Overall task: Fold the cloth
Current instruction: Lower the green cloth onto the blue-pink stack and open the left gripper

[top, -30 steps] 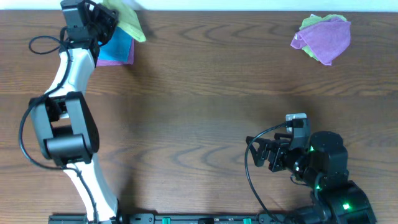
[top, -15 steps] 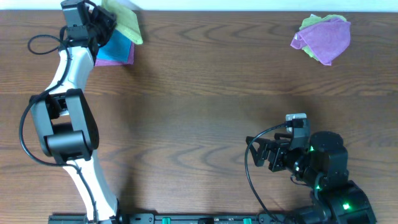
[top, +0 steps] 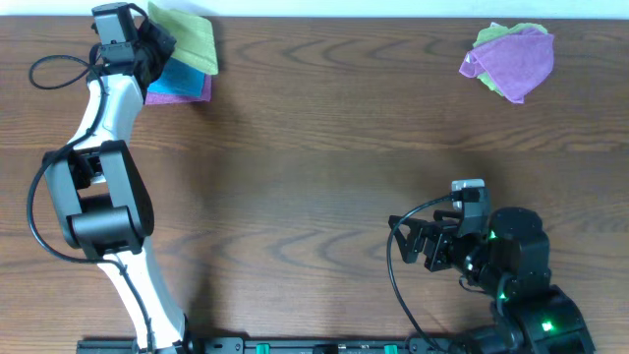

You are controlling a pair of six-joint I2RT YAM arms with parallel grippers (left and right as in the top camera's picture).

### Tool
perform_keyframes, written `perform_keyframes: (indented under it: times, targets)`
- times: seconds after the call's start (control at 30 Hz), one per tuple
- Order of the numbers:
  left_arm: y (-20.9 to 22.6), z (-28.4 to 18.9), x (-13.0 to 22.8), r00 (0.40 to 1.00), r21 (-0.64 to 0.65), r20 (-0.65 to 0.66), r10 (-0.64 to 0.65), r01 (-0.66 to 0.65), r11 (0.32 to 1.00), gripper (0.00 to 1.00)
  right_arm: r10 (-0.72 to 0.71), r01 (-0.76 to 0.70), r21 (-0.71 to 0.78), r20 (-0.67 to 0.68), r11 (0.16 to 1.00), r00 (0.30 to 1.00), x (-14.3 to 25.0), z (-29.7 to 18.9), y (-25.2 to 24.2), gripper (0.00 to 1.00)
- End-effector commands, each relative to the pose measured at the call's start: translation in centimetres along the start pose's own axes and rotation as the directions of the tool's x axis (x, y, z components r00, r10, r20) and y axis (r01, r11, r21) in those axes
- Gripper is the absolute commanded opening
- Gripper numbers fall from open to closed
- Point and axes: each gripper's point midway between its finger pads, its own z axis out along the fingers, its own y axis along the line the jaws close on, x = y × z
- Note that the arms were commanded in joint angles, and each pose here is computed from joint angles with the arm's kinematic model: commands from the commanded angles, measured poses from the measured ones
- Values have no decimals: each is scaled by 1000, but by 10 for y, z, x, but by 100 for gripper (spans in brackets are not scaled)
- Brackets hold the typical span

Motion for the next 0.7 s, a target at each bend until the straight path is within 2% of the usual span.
perform_keyframes:
  times: [0.0,0.2,0.23,0.33,0.4,0.47,0.67]
  targets:
    - [5,-4,-19,995,-56,68,73,-69,996,6,18,-18,4,1,1000,1000,0,0,-2,99]
    - [21,-6,-24,989,-146,96,115,-100,984,9,18,-18,3,1,1000,1000,0,0,-2,99]
    - [25,-7,-25,988,-162,99,115,-97,982,13,18,-18,4,1,1000,1000,0,0,-2,99]
    - [34,-8,-27,987,-209,111,116,-91,974,34,18,-18,3,1,1000,1000,0,0,-2,99]
    - [38,-10,-28,986,-234,120,119,-88,968,39,18,-18,4,1,1000,1000,0,0,-2,99]
    - [42,-11,-31,983,-254,131,125,-89,963,54,18,-18,3,1,1000,1000,0,0,-2,99]
    - [50,-14,-38,976,-275,123,179,-140,951,75,18,-18,4,1,1000,1000,0,0,-2,99]
